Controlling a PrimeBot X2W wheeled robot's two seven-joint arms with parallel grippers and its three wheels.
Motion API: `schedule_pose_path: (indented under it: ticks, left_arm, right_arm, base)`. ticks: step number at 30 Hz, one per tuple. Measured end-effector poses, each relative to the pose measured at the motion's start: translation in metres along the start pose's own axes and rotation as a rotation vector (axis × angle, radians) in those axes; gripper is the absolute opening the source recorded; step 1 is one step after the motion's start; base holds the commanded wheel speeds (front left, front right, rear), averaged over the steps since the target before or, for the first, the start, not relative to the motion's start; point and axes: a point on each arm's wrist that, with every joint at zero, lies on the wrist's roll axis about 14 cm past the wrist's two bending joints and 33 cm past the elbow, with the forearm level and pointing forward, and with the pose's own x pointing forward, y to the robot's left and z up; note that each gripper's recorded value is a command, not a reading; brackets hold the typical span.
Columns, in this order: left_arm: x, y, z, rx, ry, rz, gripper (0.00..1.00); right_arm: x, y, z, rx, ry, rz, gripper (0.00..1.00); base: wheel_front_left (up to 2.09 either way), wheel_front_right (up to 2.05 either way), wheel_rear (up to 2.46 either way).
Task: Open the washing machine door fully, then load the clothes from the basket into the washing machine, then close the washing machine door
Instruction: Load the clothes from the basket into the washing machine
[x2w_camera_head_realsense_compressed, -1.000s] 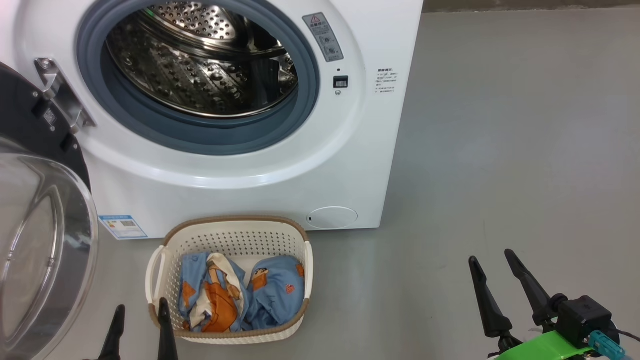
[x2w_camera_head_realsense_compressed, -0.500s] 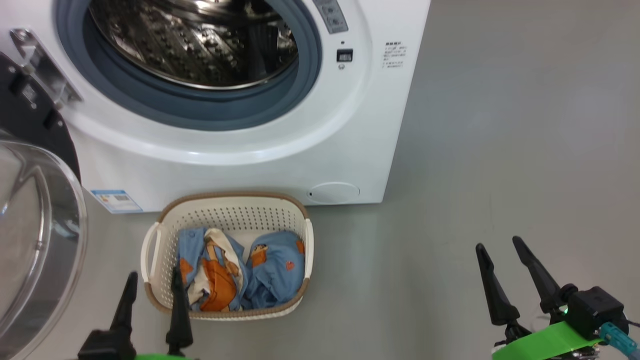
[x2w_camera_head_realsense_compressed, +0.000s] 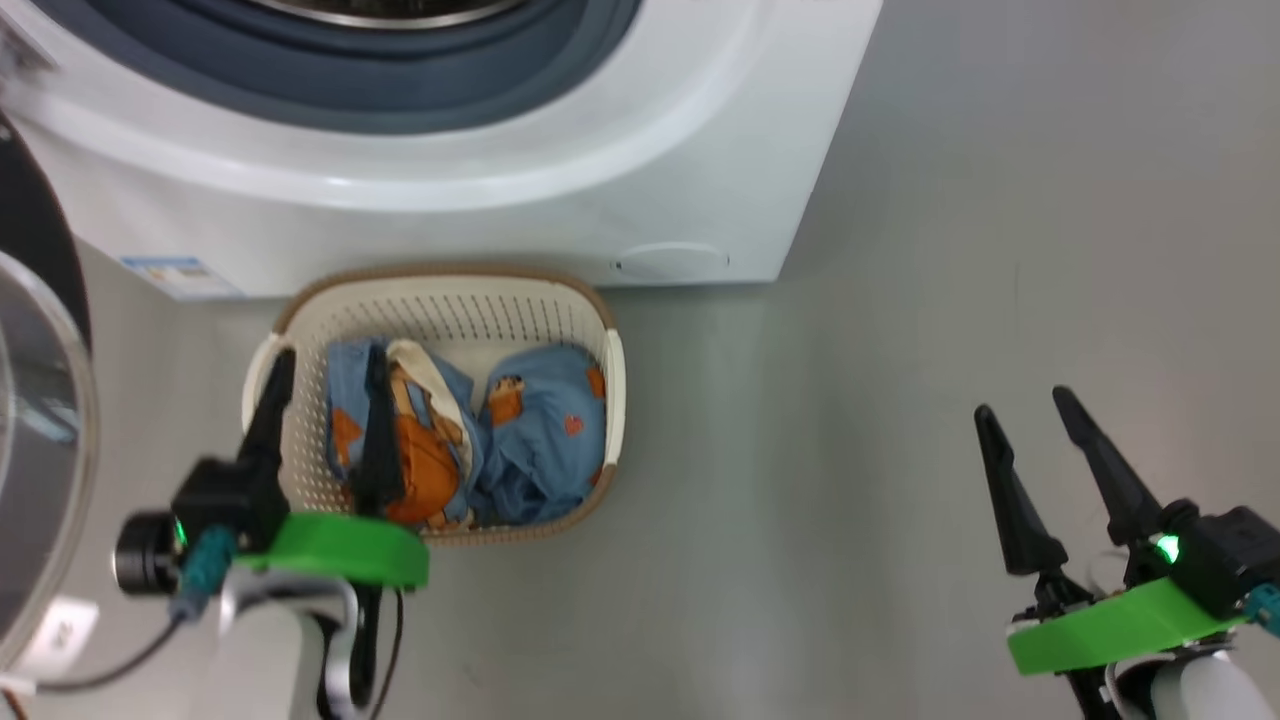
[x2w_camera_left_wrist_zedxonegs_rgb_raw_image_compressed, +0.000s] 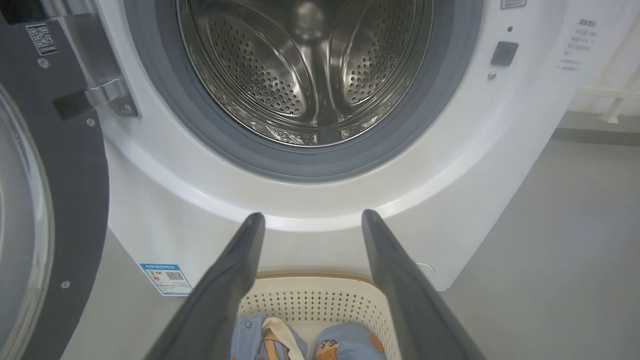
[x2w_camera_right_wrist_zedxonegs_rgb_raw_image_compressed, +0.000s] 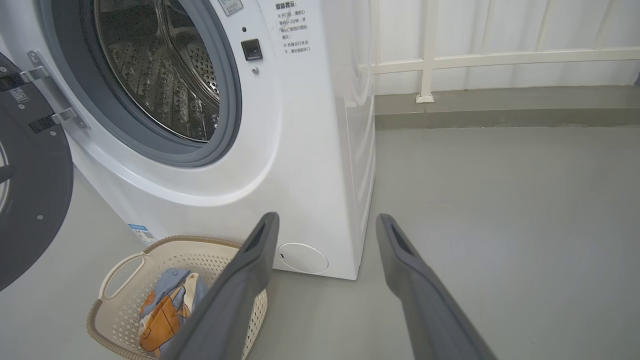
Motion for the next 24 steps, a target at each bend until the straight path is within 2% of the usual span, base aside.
schedule_pose_path:
  ticks: [10, 24]
  left_arm:
    - [0.073, -0.004, -0.049, 0.023, 0.083, -0.039, 1.00]
    - [0.103, 0.008, -0.186, 0.060, 0.399, -0.029, 1.00]
  right_arm:
    - [0.034, -0.016, -0.041, 0.029, 0.062, -0.008, 1.00]
    - [0.046, -0.039, -0.116, 0.044, 0.203, -0.045, 1.00]
  base:
    - [0.00, 0.00, 0.00]
    - [0.00, 0.00, 0.00]
